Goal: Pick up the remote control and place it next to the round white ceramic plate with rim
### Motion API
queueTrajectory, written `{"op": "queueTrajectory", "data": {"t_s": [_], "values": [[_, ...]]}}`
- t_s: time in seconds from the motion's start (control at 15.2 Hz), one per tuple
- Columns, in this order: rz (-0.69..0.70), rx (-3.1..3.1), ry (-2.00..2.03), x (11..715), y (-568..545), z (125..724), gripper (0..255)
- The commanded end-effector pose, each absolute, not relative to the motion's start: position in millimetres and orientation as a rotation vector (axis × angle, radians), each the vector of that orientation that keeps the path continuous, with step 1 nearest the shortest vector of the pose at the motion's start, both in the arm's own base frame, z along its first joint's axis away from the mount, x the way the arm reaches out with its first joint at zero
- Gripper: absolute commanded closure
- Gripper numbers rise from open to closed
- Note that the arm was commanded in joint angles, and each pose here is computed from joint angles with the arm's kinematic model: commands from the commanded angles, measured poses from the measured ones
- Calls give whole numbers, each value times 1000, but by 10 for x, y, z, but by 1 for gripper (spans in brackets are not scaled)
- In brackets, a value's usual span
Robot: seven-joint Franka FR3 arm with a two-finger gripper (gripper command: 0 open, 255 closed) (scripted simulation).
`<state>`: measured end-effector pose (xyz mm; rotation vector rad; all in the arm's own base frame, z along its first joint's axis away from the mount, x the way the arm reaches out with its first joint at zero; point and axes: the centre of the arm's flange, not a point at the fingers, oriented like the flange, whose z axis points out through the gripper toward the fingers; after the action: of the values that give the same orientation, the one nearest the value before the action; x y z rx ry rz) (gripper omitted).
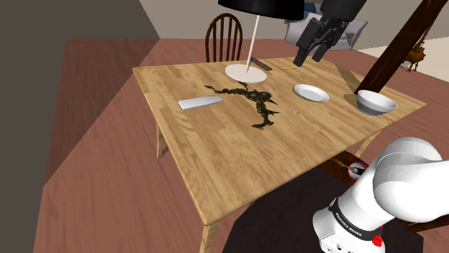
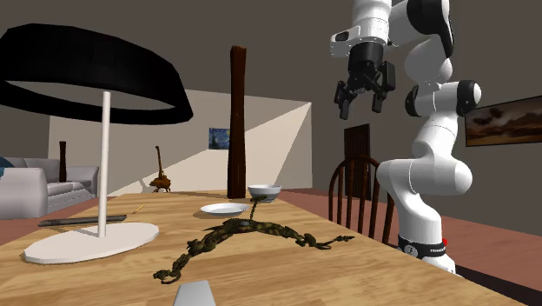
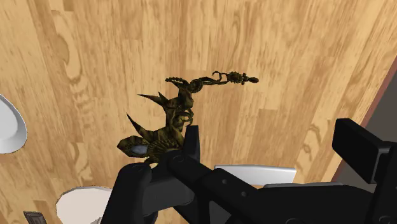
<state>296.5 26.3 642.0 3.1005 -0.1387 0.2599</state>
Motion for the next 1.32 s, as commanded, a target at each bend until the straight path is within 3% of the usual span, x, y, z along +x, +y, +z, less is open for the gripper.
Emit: {"op": "queueTrajectory", "data": {"t_s": [0.0, 1.25], "values": [[260, 3101, -139, 2965, 263, 6420, 0], [139, 2971, 984, 5100, -365, 5110, 0]]}}
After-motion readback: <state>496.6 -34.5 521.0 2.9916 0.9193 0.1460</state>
